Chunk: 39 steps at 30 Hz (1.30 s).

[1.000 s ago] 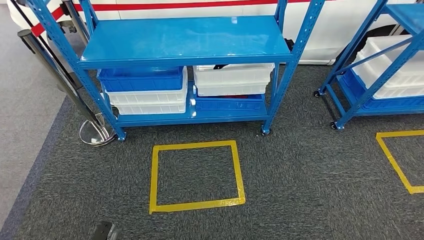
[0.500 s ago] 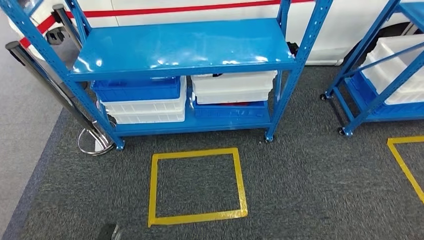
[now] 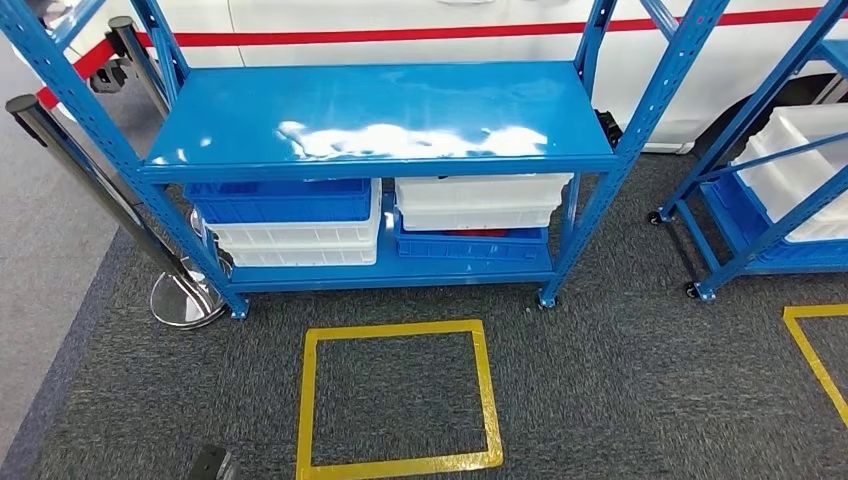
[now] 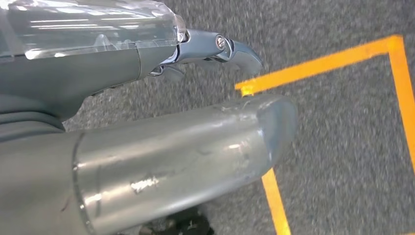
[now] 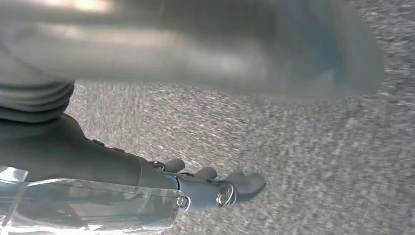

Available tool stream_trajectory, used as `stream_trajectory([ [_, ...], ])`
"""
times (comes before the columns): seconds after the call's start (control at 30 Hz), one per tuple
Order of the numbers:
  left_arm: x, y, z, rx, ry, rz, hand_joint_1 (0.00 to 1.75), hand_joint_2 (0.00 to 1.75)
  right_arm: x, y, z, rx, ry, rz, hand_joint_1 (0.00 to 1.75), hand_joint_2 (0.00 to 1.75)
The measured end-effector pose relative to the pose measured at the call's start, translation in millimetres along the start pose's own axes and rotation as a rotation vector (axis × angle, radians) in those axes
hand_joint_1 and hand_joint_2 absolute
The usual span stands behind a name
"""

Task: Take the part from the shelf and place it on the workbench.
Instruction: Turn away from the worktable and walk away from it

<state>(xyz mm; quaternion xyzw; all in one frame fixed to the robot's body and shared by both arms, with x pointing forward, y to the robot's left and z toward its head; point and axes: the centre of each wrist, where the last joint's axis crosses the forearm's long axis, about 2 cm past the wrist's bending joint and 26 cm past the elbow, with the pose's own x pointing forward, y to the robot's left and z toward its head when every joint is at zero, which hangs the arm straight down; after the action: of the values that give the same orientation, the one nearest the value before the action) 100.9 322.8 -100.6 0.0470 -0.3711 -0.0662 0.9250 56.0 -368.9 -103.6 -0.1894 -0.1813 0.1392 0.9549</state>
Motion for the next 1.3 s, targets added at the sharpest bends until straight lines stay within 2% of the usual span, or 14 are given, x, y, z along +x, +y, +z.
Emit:
stream_trajectory([
  [0.03, -0.1, 0.0, 0.1, -0.001, 0.001, -0.001, 0.00, 0.00, -0.5, 0.6, 0.2, 0.006, 0.002, -0.014, 0.00, 0.00],
  [0.3, -2.9, -0.4, 1.8, -0.005, 0.012, -0.003, 0.00, 0.00, -5.5, 8.1, 3.4, 0.023, 0.012, -0.060, 0.00, 0.00],
  [0.67, -6.2, 3.1, 3.6, 0.000, 0.019, -0.008, 0.00, 0.00, -0.1, 15.7, 4.3, 0.023, 0.015, -0.112, 0.00, 0.00],
  [1.3, -9.4, 6.0, 5.4, 0.010, 0.033, -0.019, 0.00, 0.00, 3.5, 21.3, 5.3, 0.032, 0.012, -0.083, 0.00, 0.00],
])
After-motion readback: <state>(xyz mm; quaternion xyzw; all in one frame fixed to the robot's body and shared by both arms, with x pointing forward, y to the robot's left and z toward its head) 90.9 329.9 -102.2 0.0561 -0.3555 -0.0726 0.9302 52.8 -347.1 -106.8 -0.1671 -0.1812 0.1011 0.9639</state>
